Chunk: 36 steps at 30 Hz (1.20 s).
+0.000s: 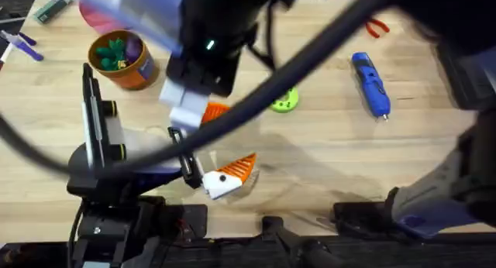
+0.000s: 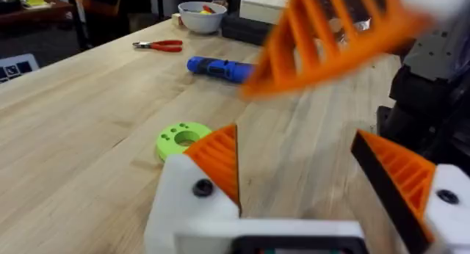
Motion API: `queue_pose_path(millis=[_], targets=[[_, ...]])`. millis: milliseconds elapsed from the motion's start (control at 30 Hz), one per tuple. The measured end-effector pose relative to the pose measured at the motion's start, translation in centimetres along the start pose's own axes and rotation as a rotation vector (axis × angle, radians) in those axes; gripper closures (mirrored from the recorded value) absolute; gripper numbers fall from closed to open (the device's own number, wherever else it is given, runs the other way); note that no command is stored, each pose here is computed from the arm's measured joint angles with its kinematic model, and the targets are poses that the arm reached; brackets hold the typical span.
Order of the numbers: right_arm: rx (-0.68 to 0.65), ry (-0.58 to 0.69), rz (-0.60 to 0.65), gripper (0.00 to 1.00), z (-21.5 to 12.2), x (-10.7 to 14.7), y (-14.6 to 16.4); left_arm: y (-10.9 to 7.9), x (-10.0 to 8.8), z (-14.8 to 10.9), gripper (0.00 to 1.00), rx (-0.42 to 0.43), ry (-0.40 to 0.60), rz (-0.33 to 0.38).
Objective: Pick up the gripper from the table and insert it into the empty holder that is missing its gripper. Then pick up a screw, insert it into the mounting hole, and use the screwdriver to tighten it. Finally, clean up the table by picking up the vegetable and placing it into the bucket.
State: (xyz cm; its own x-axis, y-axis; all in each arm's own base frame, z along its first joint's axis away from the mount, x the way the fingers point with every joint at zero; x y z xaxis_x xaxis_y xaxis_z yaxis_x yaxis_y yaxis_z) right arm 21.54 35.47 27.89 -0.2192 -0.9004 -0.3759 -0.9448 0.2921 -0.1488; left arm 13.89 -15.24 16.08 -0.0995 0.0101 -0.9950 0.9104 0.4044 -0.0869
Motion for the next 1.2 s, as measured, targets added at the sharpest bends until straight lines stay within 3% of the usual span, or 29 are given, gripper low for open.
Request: queue_pose_path(millis=[300,567,667,933,1067,1200], targets=[[0.051,-0.055,0.272,0.01,-3.5,1.9,-3.5,0.0,0.0,0.0,0.052,0.0,0.0,0.001],[0.094,-0.053,0.417,0.011,-4.1,6.9,-4.2,0.0,0.0,0.0,0.05,0.0,0.0,0.002],[0.15,-0.047,0.517,0.01,-4.6,10.3,-5.0,0.0,0.0,0.0,0.051,0.0,0.0,0.002],[0.385,-0.034,0.927,0.009,-7.6,22.1,-8.5,0.0,0.0,0.0,0.051,0.0,0.0,0.002],[0.5,-0.055,1.104,0.008,-8.6,26.4,-10.5,0.0,0.0,0.0,0.05,0.0,0.0,0.002],[0.556,0.0,1.224,0.008,-8.2,29.8,-11.7,0.0,0.0,0.0,0.049,0.0,0.0,0.002]])
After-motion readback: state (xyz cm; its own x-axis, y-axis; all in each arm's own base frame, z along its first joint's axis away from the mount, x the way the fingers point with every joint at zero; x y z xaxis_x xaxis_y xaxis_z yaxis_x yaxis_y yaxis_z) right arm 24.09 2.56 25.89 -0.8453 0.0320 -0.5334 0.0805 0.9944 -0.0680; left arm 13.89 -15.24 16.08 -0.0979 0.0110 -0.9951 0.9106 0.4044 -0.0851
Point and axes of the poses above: each hand's point on the last joint's axis, 136 mm out from that joint toward the fingers, its own z axis out along the fingers, its own y axis along the line the jaws close on, x = y × z, the point moved 1 cm from there along -z, back along the fingers
